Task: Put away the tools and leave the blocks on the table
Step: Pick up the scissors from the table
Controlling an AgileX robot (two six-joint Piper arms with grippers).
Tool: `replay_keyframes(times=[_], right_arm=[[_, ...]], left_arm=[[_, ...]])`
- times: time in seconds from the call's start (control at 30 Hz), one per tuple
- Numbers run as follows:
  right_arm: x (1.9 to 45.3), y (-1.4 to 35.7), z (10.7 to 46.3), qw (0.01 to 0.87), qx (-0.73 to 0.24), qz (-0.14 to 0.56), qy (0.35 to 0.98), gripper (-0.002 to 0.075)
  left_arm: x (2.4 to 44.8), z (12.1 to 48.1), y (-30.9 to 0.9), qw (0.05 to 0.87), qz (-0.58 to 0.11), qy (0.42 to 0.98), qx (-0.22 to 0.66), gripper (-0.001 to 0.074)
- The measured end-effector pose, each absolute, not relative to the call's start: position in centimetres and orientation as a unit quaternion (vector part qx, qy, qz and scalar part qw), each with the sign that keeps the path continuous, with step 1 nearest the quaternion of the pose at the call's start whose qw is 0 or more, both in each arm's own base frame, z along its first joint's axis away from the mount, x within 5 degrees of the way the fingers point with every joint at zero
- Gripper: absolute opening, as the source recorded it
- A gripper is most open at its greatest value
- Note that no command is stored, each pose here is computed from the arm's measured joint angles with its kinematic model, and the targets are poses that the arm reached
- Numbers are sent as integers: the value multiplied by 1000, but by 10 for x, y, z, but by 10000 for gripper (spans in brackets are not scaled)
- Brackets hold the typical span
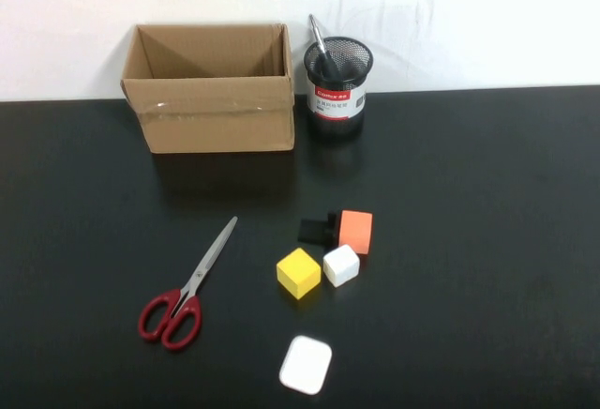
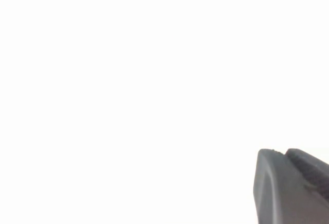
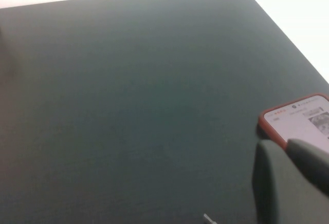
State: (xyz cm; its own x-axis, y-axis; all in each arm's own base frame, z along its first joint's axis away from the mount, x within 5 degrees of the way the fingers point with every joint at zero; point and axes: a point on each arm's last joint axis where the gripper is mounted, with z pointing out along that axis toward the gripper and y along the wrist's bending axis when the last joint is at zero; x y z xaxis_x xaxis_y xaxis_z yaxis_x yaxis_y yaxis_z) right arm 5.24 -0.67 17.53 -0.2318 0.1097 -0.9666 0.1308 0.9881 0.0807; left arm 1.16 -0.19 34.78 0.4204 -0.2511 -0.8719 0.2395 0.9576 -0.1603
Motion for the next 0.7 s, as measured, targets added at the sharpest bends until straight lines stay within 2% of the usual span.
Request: replay_keyframes(times=[0.1, 0.4, 0.57, 0.7], right_arm=[[52, -7, 175, 615, 77, -9, 785, -7], [52, -7, 175, 615, 77, -9, 785, -7], [52, -7, 175, 615, 77, -9, 785, -7], [52, -7, 175, 615, 77, -9, 785, -7]], left_arm=[[24, 346, -4, 785, -120, 608, 9, -4], [63, 335, -11, 696, -131, 706, -12, -4], [99, 329, -17, 594, -105, 798, 0, -4], [130, 333, -23, 502, -67, 861, 49, 2]])
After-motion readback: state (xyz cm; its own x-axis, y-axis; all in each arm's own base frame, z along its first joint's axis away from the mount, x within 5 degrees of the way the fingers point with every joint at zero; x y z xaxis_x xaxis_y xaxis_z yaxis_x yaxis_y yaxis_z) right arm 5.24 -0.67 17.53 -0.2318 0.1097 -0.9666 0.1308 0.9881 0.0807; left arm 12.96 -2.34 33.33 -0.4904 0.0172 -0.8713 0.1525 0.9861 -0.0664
